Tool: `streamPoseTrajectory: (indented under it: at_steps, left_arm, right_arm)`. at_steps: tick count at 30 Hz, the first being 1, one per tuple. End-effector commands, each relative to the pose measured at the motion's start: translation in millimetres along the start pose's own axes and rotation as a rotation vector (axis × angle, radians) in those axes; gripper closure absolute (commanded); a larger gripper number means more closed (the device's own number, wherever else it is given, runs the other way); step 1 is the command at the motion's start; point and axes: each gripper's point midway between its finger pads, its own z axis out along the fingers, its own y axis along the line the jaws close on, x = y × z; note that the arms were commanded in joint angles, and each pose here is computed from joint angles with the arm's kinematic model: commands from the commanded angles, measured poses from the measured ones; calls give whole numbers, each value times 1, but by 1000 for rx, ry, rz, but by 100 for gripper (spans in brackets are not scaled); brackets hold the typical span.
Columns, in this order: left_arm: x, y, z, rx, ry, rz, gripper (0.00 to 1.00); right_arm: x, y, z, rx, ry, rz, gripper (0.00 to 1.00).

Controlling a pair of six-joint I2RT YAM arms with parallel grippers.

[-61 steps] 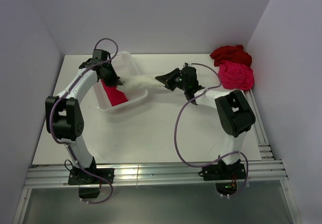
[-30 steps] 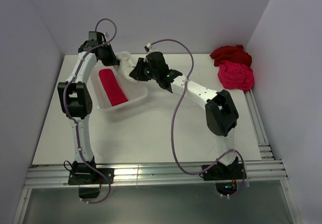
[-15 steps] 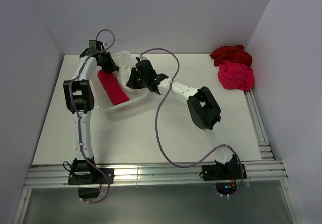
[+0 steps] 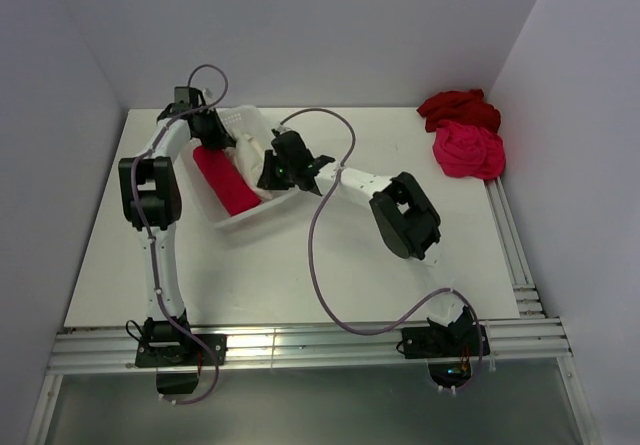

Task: Roll the t-shirts
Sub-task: Place the rolled tshirt into the container

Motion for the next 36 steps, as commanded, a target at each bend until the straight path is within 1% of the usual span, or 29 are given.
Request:
streamPoseTrajectory:
  at_steps: [1, 2, 3, 4, 5, 6, 7, 8, 9, 10, 11, 12, 13, 14, 16, 18, 20, 21, 22, 24, 26, 30, 32, 34, 36]
  left_arm:
    - [-64, -8, -44, -62, -267, 25, 100]
    - [-50, -3, -43, -80, -243, 16, 100]
    - [-46, -7, -46, -83, -243, 18, 100]
    - [-49, -16, -61, -79, -269, 25, 100]
    - [-29, -21, -57, -83, -235, 22, 100]
    - [-22, -26, -60, -88, -224, 17, 100]
    - [-18, -40, -72, -81, -232, 26, 100]
    - [-11, -43, -76, -95, -230, 7, 100]
    - [8, -39, -75, -110, -194, -10, 100]
    - [12, -55, -89, -91, -211, -3, 100]
    - [33, -50, -87, -106, -180, -30, 100]
    - [40, -54, -90, -94, -179, -29, 100]
    - [42, -67, -98, -68, -191, -13, 100]
    - [50, -67, -98, -74, -180, -10, 100]
    - [57, -68, -93, -77, -155, 3, 100]
    - [49, -68, -91, -88, -152, 30, 100]
    - [52, -64, -77, -88, -111, 62, 100]
    - [43, -70, -77, -81, -125, 71, 100]
    - [45, -67, -70, -83, -109, 73, 100]
    - [39, -70, -69, -75, -119, 88, 100]
    - [40, -71, -65, -68, -106, 90, 100]
    - [49, -69, -57, -56, -62, 95, 100]
    - [52, -67, -56, -61, -51, 103, 100]
    - [55, -63, -54, -74, -32, 105, 100]
    - [55, -62, -56, -81, -32, 106, 100]
  right_arm:
    - [88, 1, -49, 4, 317, -41, 100]
    - [88, -6, -53, 12, 314, -49, 100]
    - [82, -7, -62, 13, 295, -55, 100]
    - [93, -20, -67, 31, 315, -49, 100]
    - [87, -31, -71, 38, 302, -43, 100]
    - [81, -36, -78, 30, 295, -39, 100]
    - [86, -48, -81, 41, 310, -32, 100]
    - [75, -67, -85, 53, 295, -32, 100]
    - [70, -77, -88, 54, 293, -31, 100]
    - [68, -82, -91, 31, 304, -29, 100]
    - [64, -91, -94, 24, 309, -41, 100]
    - [53, -108, -98, 32, 302, -19, 100]
    - [42, -110, -100, 19, 294, -25, 100]
    - [42, -112, -104, -2, 315, -26, 100]
    - [35, -111, -109, -15, 308, -28, 100]
    - [33, -101, -115, -31, 293, -28, 100]
    - [47, -92, -117, -33, 311, -23, 100]
    - [47, -86, -119, -30, 300, -29, 100]
    - [60, -80, -119, -33, 320, -30, 100]
    - [65, -72, -121, -30, 311, -24, 100]
    - [81, -66, -121, -17, 331, -32, 100]
    - [95, -68, -126, 15, 336, -14, 100]
    - [95, -70, -132, 34, 327, -14, 100]
    - [99, -72, -136, 43, 336, -25, 94]
    - [106, -76, -139, 56, 351, -49, 91]
